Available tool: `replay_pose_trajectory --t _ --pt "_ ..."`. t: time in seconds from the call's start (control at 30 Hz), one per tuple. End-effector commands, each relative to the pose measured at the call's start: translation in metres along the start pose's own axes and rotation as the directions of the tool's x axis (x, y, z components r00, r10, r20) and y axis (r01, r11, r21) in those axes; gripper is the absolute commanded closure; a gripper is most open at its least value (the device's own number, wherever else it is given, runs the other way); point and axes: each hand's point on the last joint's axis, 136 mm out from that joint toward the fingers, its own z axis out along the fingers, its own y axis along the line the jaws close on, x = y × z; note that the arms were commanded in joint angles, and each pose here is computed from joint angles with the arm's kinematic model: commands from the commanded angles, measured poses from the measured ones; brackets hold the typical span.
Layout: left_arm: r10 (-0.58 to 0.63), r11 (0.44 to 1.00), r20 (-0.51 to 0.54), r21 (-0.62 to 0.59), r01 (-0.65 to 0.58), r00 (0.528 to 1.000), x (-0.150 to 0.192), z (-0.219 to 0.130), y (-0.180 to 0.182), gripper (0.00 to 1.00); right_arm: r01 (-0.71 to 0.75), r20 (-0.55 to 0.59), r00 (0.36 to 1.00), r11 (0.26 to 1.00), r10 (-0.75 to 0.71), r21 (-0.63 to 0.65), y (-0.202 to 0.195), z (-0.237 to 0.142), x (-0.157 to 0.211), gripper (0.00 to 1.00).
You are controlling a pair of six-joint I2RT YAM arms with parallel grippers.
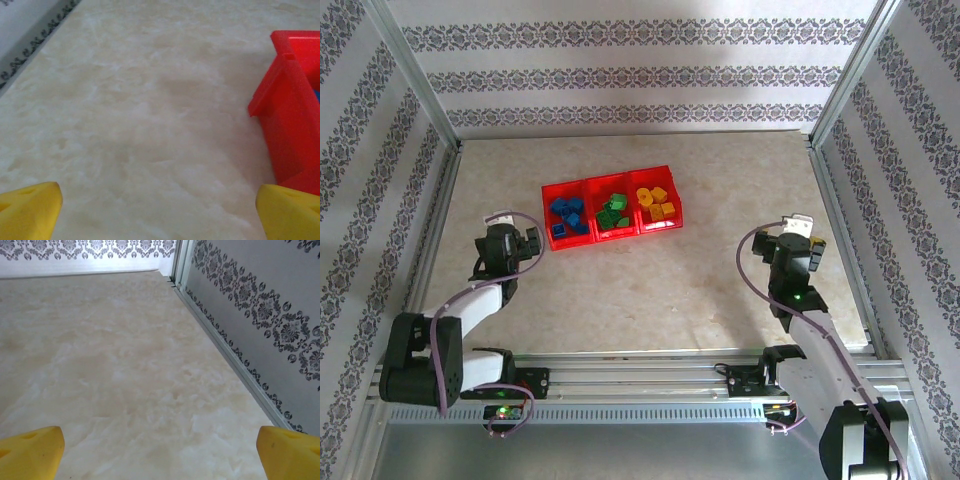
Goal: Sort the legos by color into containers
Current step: Reset both arms
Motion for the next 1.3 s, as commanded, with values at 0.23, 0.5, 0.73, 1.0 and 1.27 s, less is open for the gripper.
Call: replay_pose_trajectory --t 0.23,0.5,0.73,1.0,1.27 --pt "0.049 0.986 0.235 0.142 -0.084 0.971 -0.028 0.010 -0.027 0.00 -0.051 0.123 0.991 0.999 0.050 -0.001 -0.004 0.000 -0.006 0.02" --pt "0.050 0.982 0.278 0.160 -0.097 0.959 -0.016 0.016 -0.030 0.00 -0.050 0.134 0.990 0.998 0.054 -0.032 0.001 0.002 0.000 0.02" --pt "0.049 0.981 0.301 0.166 -0.103 0.952 -0.012 0.017 -0.031 0.00 -0.068 0.168 0.983 0.995 0.078 -0.070 0.004 0.001 0.006 0.02" --pt "0.056 0.991 0.187 0.105 -0.077 0.981 -0.011 0.038 -0.025 0.00 -0.077 0.156 0.983 0.991 0.094 -0.112 0.013 0.008 0.020 0.02" --pt "0.058 0.991 0.194 0.103 -0.079 0.979 -0.012 0.038 -0.025 0.00 -0.100 0.160 0.979 0.982 0.126 -0.160 0.024 0.020 0.015 0.02"
